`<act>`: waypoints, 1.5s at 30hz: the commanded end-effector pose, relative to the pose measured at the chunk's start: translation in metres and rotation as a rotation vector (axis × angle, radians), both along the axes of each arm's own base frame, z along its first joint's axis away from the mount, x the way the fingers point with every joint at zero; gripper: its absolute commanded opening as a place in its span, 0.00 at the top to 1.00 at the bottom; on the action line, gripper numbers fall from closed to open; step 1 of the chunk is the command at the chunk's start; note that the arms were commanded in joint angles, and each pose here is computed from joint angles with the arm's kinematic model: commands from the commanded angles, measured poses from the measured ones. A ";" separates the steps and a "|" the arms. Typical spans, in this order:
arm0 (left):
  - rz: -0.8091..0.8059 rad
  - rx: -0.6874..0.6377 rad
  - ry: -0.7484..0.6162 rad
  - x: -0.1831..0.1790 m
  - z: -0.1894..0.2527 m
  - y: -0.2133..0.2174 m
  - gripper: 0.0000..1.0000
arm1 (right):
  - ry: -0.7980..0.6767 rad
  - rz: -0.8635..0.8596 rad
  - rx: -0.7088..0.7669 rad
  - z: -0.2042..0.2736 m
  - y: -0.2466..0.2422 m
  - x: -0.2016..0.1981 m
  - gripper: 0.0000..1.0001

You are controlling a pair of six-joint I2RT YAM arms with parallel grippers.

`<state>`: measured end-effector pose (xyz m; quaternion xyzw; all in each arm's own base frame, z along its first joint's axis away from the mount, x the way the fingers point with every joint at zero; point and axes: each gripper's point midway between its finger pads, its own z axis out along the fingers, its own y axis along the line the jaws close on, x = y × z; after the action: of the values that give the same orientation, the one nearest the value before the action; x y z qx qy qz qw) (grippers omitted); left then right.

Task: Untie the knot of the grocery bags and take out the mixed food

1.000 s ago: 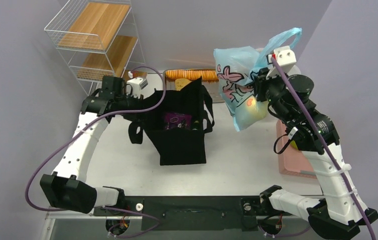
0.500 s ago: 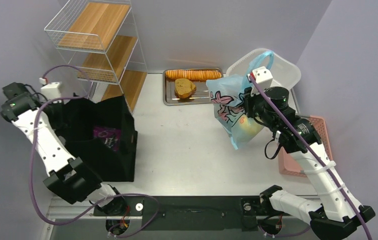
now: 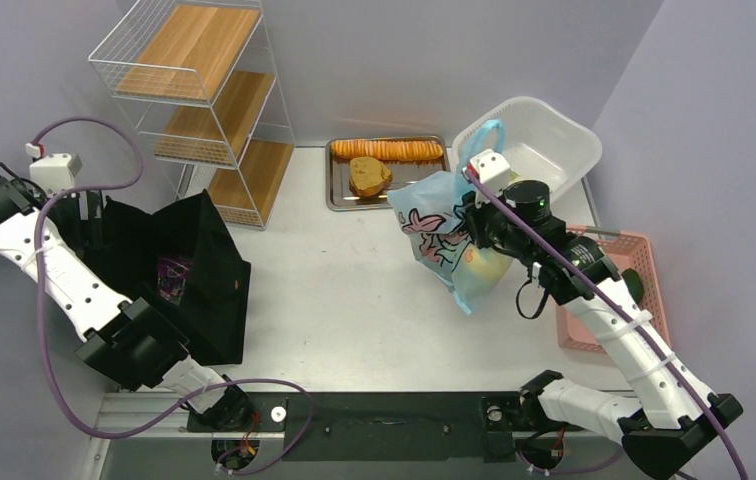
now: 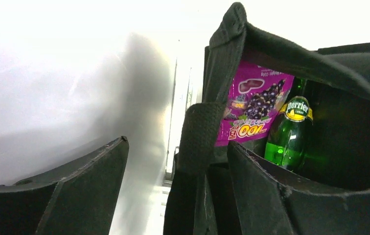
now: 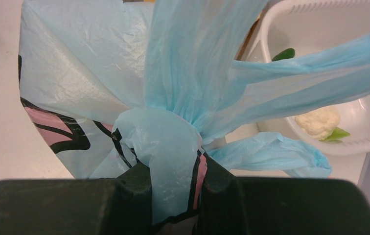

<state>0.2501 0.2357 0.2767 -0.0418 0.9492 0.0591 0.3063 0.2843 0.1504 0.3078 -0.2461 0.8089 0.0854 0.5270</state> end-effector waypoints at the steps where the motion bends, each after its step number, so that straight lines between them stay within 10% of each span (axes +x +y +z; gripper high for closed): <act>1: -0.008 0.126 -0.151 0.001 0.069 -0.006 0.26 | -0.096 0.098 -0.001 0.012 0.027 0.006 1.00; 30: -0.005 -0.219 -0.765 0.029 0.229 -0.121 0.18 | -0.329 0.254 -0.352 -0.075 0.088 0.032 1.00; 45: -0.521 -0.419 -0.773 0.033 0.235 -0.261 0.18 | -0.515 0.242 -0.393 -0.105 0.097 0.017 0.99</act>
<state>0.2835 -0.0030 0.5085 0.0788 0.7514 -0.2040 0.6226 0.2929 0.2387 0.1510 -0.5087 0.6575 -0.0759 0.5506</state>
